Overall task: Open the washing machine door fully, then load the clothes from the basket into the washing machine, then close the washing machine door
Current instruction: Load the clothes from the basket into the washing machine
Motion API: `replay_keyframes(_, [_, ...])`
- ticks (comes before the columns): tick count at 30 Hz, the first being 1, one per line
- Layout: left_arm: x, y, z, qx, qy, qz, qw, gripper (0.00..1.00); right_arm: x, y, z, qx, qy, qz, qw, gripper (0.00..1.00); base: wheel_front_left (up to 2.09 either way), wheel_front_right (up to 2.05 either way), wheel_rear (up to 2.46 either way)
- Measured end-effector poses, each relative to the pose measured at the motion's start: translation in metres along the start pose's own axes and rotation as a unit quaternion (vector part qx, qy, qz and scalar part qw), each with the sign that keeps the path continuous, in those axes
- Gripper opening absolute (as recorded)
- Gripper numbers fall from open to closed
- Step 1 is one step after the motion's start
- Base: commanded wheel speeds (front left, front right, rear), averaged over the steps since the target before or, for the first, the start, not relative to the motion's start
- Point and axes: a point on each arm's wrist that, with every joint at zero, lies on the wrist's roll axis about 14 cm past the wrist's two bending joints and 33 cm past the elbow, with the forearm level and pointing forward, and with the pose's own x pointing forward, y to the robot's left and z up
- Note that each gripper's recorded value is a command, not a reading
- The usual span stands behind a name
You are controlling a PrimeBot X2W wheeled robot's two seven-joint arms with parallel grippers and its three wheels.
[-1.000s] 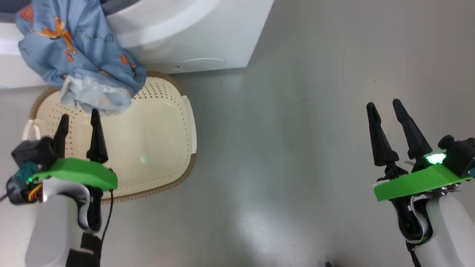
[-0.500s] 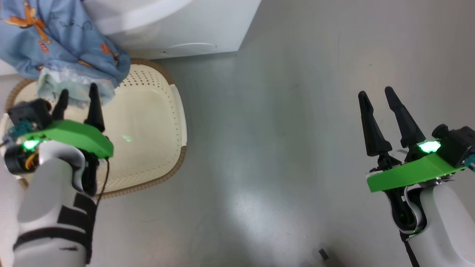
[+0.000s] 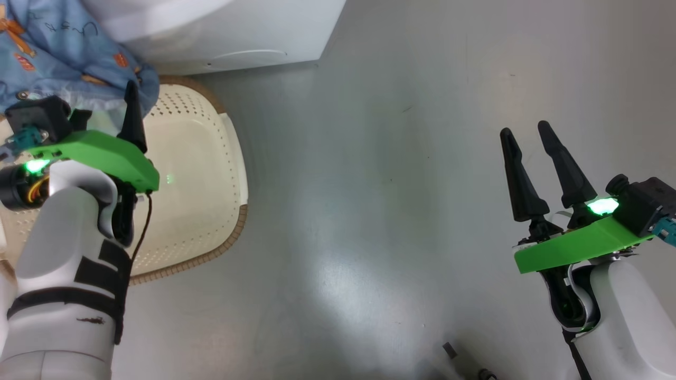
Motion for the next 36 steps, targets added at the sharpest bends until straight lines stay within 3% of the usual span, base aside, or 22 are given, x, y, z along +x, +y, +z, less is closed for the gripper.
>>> replay_keyframes(17, [0.021, -0.003, 0.016, 0.010, -0.007, -0.007, 1.000, 1.00, -0.001, 0.000, 0.002, -0.003, -0.001, -0.001, 1.000, 1.00, 0.00, 0.00, 0.00])
replay_keyframes(18, [0.021, -0.002, 0.017, 0.010, -0.008, -0.007, 1.000, 0.75, -0.001, -0.001, 0.002, -0.004, 0.000, -0.001, 1.000, 1.00, 0.00, 0.00, 0.00])
replay_keyframes(19, [0.022, -0.002, 0.017, 0.008, -0.009, -0.005, 1.000, 0.36, -0.001, -0.001, 0.002, -0.004, 0.000, -0.002, 1.000, 1.00, 0.00, 0.00, 0.00])
replay_keyframes(20, [0.022, -0.001, 0.017, 0.007, -0.009, -0.004, 1.000, 0.11, -0.001, -0.001, 0.002, -0.004, 0.000, -0.002, 1.000, 1.00, 0.00, 0.00, 0.00])
replay_keyframes(21, [0.022, 0.000, 0.018, 0.004, -0.010, -0.002, 1.000, 0.00, -0.001, -0.001, 0.002, -0.004, 0.000, -0.002, 1.000, 1.00, 0.00, 0.00, 0.00])
replay_keyframes(36, [0.003, 0.012, 0.056, -0.044, -0.083, 0.014, 0.996, 0.00, 0.007, 0.006, 0.008, 0.004, -0.013, 0.008, 1.000, 1.00, 0.00, 0.00, 0.00])
